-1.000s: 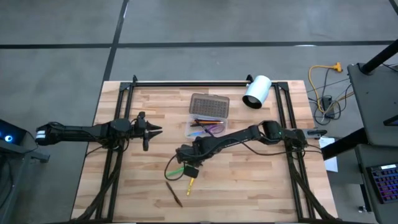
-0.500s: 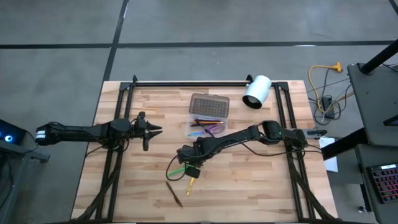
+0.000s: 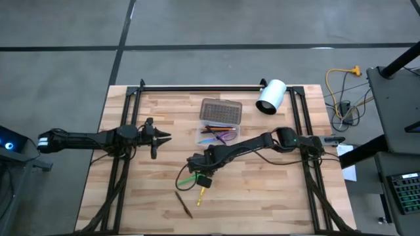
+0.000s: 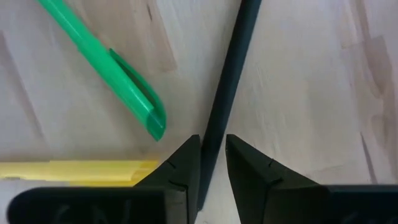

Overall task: Pick & place school supplies into a supply box
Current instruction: Put the black pen into the supply box

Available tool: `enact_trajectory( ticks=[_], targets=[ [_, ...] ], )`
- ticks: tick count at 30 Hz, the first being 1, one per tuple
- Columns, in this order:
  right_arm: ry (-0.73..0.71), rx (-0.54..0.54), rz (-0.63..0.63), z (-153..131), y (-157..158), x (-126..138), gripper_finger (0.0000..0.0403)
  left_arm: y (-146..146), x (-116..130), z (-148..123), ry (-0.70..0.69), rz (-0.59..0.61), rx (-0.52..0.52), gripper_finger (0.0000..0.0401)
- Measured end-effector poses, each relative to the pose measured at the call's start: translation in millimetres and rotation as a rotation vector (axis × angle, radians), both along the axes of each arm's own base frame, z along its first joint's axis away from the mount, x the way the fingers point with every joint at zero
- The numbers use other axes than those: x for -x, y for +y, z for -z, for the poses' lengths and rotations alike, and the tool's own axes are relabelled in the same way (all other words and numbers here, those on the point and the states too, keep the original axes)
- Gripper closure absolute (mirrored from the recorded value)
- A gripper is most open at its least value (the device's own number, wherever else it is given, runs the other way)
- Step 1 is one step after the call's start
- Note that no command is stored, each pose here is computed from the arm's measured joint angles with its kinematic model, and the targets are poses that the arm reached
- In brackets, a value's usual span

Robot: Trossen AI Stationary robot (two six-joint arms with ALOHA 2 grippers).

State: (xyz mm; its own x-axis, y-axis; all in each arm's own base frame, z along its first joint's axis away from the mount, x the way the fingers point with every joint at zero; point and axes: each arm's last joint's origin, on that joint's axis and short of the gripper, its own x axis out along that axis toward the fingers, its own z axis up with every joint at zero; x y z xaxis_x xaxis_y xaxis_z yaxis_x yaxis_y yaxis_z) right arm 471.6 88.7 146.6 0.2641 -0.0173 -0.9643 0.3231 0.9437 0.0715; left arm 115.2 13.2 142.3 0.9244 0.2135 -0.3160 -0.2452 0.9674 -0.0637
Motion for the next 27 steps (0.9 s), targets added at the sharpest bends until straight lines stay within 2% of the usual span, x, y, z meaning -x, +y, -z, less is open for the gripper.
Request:
enact_trajectory(
  ticks=[6,15,27],
  targets=[
    [0.019,-0.065,-0.005,8.4,-3.8,-2.9,0.0338,0.0,0.0,0.1,0.0,0.0,0.0,0.0332],
    [0.017,-0.06,-0.015,7.6,-4.3,-3.6,0.0338,0.0,0.0,0.1,0.0,0.0,0.0,0.0332],
    [0.02,-0.001,-0.231,8.6,-4.5,-3.0,0.0356,0.0,0.0,0.1,0.0,0.0,0.0,0.0332]
  ],
)
